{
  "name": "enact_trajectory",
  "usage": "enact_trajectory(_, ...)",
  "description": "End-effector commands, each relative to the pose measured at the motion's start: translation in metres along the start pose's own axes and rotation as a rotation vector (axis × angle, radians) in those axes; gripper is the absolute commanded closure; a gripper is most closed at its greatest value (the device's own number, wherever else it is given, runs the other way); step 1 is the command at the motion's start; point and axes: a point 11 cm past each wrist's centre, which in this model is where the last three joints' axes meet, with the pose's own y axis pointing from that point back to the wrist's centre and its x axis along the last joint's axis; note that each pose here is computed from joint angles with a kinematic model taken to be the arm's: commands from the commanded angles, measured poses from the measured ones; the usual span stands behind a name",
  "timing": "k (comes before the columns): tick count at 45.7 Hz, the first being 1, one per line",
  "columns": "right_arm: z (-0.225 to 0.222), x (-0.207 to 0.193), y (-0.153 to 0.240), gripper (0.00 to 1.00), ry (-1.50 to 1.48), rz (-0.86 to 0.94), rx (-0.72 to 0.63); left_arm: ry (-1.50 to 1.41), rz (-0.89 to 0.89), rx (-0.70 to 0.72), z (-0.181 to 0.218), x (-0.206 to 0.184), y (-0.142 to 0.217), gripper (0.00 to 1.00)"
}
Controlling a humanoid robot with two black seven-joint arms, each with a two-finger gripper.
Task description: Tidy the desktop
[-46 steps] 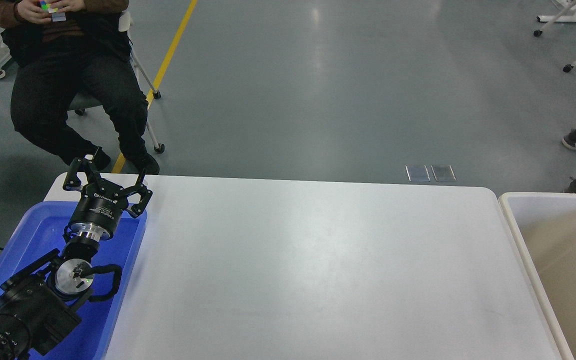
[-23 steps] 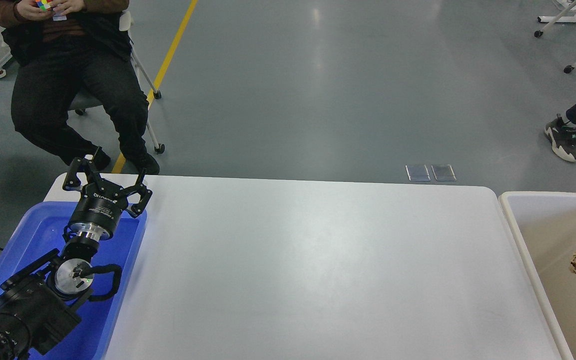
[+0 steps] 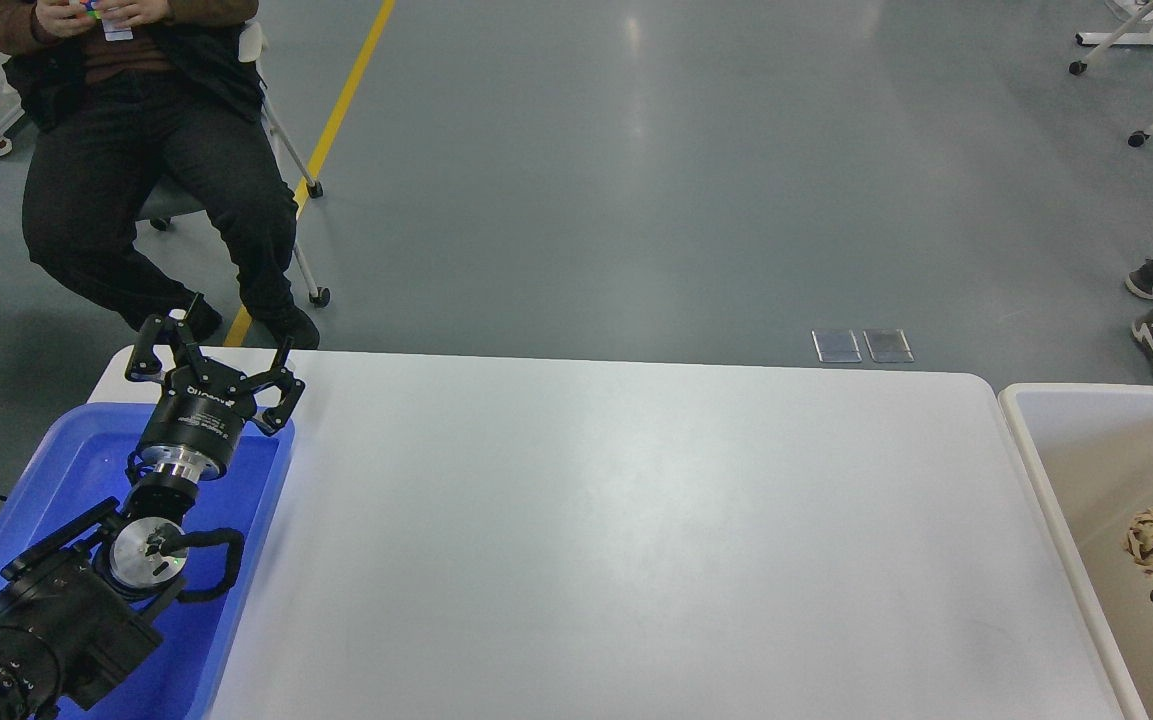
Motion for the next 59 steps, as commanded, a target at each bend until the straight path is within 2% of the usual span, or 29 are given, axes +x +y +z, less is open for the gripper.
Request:
enact_trajectory(1,-0.007,-0.002,0.001,0.0,-0.056,0.005,0.009,0.0,0.0,0.0,0.0,0.0,0.0,0.0)
enact_trajectory(24,-0.02,0.023,0.004,0.0,-0.042,0.047,0.032,-0.001,0.001,0.0,0.0,0.0,0.0,0.0)
enact_trajectory(37,-0.018,0.015,0.003,0.0,0.001,0.03,0.028,0.0,0.0,0.0,0.0,0.0,0.0,0.0)
enact_trajectory(45,-0.051,-0.002,0.009,0.0,0.03,0.009,0.083,0.0,0.0,0.0,0.0,0.0,0.0,0.0)
enact_trajectory(53,-0.062,0.004,0.011,0.0,0.012,0.017,0.097,0.0,0.0,0.0,0.0,0.0,0.0,0.0)
enact_trajectory(59,-0.087,-0.013,0.017,0.0,-0.045,-0.021,0.144,0.0,0.0,0.0,0.0,0.0,0.0,0.0)
